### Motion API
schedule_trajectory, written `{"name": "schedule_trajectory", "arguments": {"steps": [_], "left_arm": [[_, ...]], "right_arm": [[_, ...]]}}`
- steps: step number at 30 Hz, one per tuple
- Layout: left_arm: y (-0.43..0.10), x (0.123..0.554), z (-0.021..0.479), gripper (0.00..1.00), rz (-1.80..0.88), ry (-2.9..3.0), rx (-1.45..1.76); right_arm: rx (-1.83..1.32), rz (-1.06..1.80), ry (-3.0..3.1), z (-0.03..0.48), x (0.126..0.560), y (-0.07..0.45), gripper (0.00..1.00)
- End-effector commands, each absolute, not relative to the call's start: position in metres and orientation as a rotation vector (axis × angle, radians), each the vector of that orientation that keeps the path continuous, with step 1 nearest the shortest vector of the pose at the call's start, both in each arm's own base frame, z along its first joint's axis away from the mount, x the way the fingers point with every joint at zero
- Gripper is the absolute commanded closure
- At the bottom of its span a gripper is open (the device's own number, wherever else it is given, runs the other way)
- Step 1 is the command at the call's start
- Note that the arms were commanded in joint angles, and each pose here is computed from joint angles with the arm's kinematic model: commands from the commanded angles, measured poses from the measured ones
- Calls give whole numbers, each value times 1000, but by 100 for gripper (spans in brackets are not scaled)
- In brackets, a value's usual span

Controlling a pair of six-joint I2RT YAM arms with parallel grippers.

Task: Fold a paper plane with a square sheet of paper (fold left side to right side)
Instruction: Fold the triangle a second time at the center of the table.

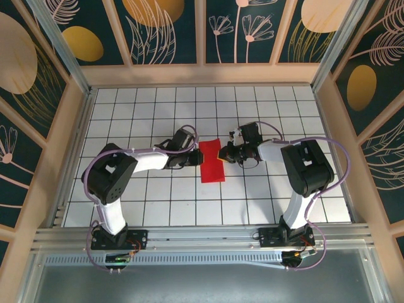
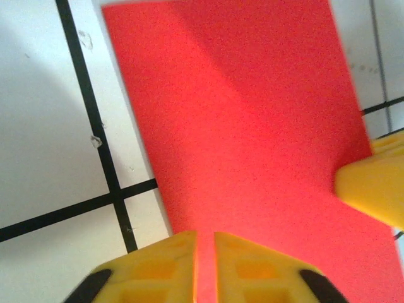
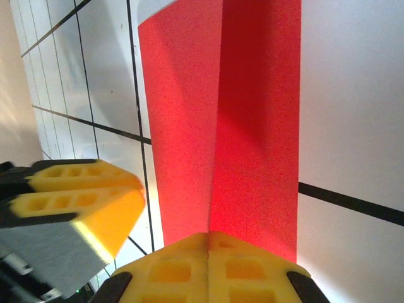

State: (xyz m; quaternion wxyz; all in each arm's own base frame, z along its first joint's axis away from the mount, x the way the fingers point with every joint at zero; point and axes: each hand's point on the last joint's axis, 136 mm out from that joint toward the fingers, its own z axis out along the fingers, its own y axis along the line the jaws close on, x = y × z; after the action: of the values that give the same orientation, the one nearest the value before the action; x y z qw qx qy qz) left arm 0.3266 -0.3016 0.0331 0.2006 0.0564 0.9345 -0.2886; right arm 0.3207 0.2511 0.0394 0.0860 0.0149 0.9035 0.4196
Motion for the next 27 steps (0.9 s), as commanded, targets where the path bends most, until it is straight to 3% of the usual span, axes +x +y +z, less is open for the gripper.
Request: {"name": "schedule_trajectory", "arguments": {"steps": [1, 12, 19, 27], "left_arm": [[-300, 333, 71, 82, -775, 2517, 192], [-314, 265, 99, 50, -690, 2387, 434], [-347, 227, 95, 42, -662, 2345, 594], [-375, 227, 80, 35, -400, 2329, 743]], "right_arm": [[43, 1261, 2683, 45, 320, 249, 100], [85, 1306, 2684, 52, 316, 250, 100], [87, 1314, 2677, 54, 316, 251, 100], [92, 1320, 2681, 53, 314, 251, 100]]}}
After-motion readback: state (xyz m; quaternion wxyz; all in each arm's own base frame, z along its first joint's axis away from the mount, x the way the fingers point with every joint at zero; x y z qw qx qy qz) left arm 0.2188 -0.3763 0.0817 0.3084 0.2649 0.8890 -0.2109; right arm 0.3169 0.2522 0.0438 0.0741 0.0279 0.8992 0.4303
